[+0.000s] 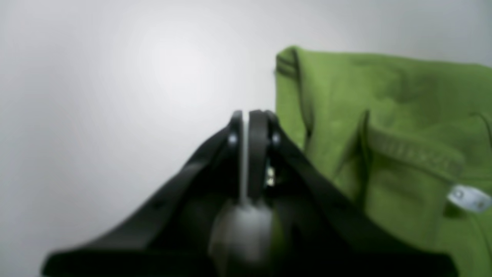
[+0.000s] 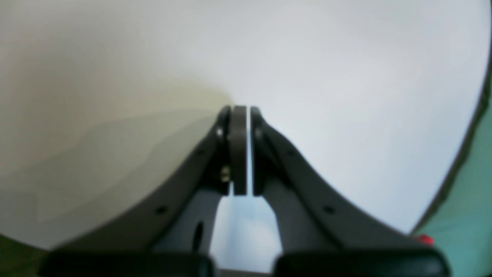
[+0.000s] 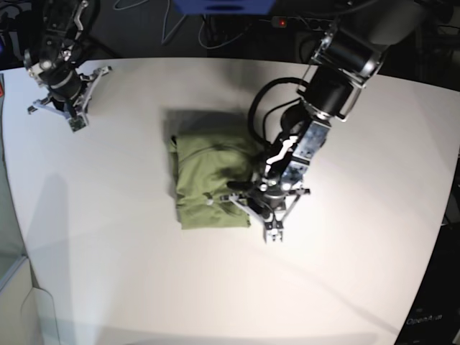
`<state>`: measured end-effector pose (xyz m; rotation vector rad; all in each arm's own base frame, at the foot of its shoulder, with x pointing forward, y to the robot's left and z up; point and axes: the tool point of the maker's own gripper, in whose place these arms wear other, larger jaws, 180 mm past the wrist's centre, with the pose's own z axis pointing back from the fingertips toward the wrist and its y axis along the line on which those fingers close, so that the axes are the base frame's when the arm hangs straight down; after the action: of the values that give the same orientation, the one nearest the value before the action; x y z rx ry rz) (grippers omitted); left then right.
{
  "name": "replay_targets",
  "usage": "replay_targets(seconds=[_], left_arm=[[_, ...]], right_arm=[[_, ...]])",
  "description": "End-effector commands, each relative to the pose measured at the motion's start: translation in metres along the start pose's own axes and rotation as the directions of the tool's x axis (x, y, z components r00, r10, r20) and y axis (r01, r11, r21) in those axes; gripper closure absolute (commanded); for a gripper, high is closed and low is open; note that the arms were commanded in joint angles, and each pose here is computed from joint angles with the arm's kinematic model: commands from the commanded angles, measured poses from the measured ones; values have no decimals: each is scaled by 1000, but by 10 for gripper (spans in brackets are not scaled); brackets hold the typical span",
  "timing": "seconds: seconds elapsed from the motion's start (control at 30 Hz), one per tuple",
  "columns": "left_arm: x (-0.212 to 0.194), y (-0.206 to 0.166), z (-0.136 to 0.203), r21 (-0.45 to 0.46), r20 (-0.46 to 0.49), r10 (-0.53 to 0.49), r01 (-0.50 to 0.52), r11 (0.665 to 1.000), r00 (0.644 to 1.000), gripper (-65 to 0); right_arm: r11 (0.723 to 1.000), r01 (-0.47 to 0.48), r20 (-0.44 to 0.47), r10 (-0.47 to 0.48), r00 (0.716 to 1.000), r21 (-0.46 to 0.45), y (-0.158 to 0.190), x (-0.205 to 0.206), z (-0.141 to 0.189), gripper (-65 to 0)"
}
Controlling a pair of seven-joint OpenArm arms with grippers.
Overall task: Fold the T-shirt properly
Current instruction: 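Press the left gripper along the bundle's side to tidy it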
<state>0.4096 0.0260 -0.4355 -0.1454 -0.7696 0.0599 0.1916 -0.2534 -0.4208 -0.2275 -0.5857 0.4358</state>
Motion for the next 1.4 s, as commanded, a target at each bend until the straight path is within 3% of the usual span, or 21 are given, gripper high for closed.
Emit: replay_targets(seconds=[0.0,0.2,0.43,0.9,1.2,1.37], left_arm=[[13,-10,0,-12,27,-5,5,1000,1000,-23],[1,-20,-7,-8,30,-19,19,1000,999,-23],[18,-31,-6,-27,64,-17,19,999,998,-23],[29,-74,-1,-91,96,-98,107,990,991,-23],[31,-48,3,-63,109,-90,97,993,990,-23],[35,-31,31,-88,161,-86,101,991,983,-23]], right_arm=[[999,-2,26,3,1000,-32,-14,6,5,0],[991,59,20,-57,998,-121,-48,-3,12,0],[975,107,7,-108,994,-194,-73,-16,22,0],[920,238,-4,-252,968,-312,-102,-50,43,0],[906,259,-10,-278,961,-334,-106,-59,48,0],[906,259,-10,-278,960,-334,-105,-59,48,0]])
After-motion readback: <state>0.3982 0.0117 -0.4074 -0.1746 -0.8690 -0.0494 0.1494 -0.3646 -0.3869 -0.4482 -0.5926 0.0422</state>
